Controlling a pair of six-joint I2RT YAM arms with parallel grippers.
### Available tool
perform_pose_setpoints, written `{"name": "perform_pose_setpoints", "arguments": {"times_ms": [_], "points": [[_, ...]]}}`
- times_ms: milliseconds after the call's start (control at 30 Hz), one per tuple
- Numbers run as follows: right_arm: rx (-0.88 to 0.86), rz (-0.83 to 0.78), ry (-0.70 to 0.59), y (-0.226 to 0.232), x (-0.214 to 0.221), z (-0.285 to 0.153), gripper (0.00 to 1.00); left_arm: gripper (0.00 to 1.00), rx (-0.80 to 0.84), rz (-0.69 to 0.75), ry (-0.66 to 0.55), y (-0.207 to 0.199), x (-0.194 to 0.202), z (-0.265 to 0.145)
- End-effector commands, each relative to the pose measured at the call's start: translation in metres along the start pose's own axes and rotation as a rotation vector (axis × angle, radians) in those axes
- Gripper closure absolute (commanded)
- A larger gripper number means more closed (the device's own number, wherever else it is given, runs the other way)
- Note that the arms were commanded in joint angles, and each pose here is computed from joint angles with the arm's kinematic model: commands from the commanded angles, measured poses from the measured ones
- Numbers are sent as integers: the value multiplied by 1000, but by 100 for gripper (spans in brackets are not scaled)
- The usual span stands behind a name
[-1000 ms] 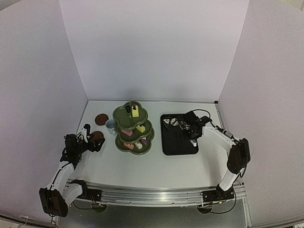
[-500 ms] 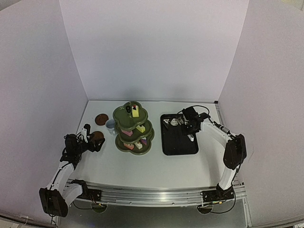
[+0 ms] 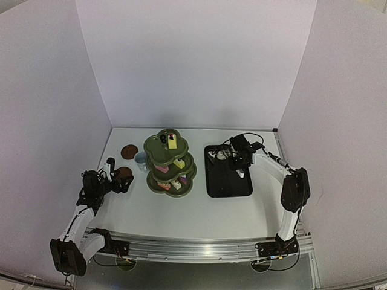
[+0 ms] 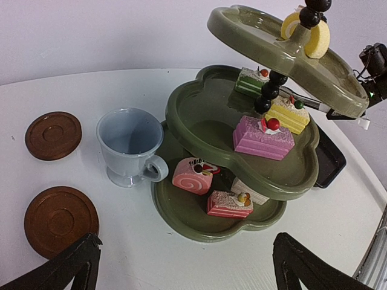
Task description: Serve the afternoon tea
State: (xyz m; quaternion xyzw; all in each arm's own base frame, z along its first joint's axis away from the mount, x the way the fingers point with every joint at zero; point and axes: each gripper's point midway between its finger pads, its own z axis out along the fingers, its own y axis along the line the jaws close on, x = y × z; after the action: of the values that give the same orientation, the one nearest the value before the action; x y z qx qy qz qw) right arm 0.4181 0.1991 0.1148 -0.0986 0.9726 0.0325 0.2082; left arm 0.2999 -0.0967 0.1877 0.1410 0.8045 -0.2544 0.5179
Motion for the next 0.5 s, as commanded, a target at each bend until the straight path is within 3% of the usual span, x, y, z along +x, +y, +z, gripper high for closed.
{"name": "perform_pose_setpoints", "arguments": {"times_ms": [0,467], "points": [[1,31,-46,-5,-14,-5,72,0,1,44,-43,-3,-20,-4],[-37,63,-24,-2,-5,-7,72,0,0,41,-40,-2,-19,-3]]}}
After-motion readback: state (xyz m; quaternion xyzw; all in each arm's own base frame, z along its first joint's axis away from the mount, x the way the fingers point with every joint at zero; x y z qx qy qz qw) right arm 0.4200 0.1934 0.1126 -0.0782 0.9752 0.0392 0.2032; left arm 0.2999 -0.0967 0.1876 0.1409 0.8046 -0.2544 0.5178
